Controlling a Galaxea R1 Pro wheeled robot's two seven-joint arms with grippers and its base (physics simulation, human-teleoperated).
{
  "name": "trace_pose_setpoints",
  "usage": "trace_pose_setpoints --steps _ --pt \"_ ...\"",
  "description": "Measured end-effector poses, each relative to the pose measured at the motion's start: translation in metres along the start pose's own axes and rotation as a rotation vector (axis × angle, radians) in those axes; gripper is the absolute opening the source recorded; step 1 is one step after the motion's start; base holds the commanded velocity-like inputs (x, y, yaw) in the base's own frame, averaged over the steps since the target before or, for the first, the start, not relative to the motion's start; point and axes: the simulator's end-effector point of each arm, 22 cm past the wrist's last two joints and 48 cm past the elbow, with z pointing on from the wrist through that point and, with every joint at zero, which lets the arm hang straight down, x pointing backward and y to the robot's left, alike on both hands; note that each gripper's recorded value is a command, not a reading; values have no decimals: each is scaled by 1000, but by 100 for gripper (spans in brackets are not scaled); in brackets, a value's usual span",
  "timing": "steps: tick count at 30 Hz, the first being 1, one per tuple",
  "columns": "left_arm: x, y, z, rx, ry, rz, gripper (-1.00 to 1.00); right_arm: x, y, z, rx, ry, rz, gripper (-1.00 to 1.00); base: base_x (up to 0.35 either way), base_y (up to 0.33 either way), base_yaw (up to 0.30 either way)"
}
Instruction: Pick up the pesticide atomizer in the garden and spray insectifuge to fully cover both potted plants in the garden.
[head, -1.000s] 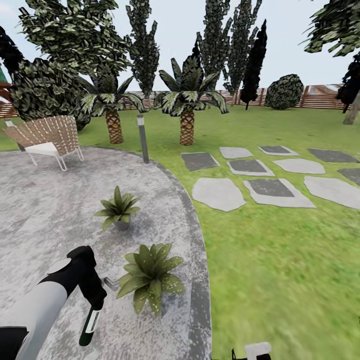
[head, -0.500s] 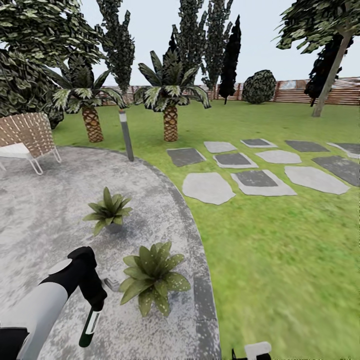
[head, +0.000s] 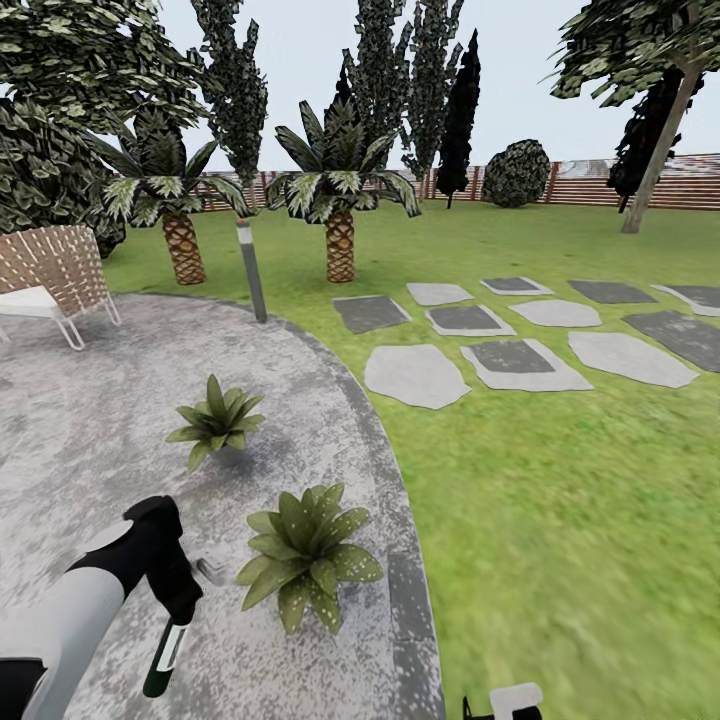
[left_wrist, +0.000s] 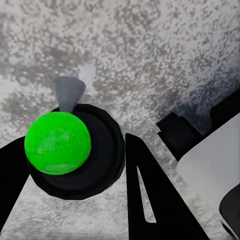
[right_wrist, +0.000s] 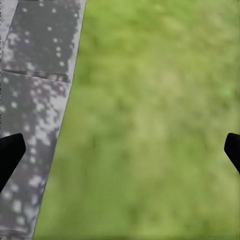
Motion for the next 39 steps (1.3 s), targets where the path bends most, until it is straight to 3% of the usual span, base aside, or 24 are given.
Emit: trace_pose_setpoints --steps 6,22,28,39 --pt "1 5 1 -22 2 -2 -100 0 3 0 -2 0 3 100 -125 64 -28" --pt "-3 2 2 -16 -3 0 -100 0 4 0 -3 3 8 100 -271 195 -217" --pt "-3 2 2 -16 -2 2 -100 -1 6 0 -4 2 9 100 3 297 -55" --pt "-5 1 2 -15 -7 2 -100 -1 5 0 -2 2 10 100 165 187 -263"
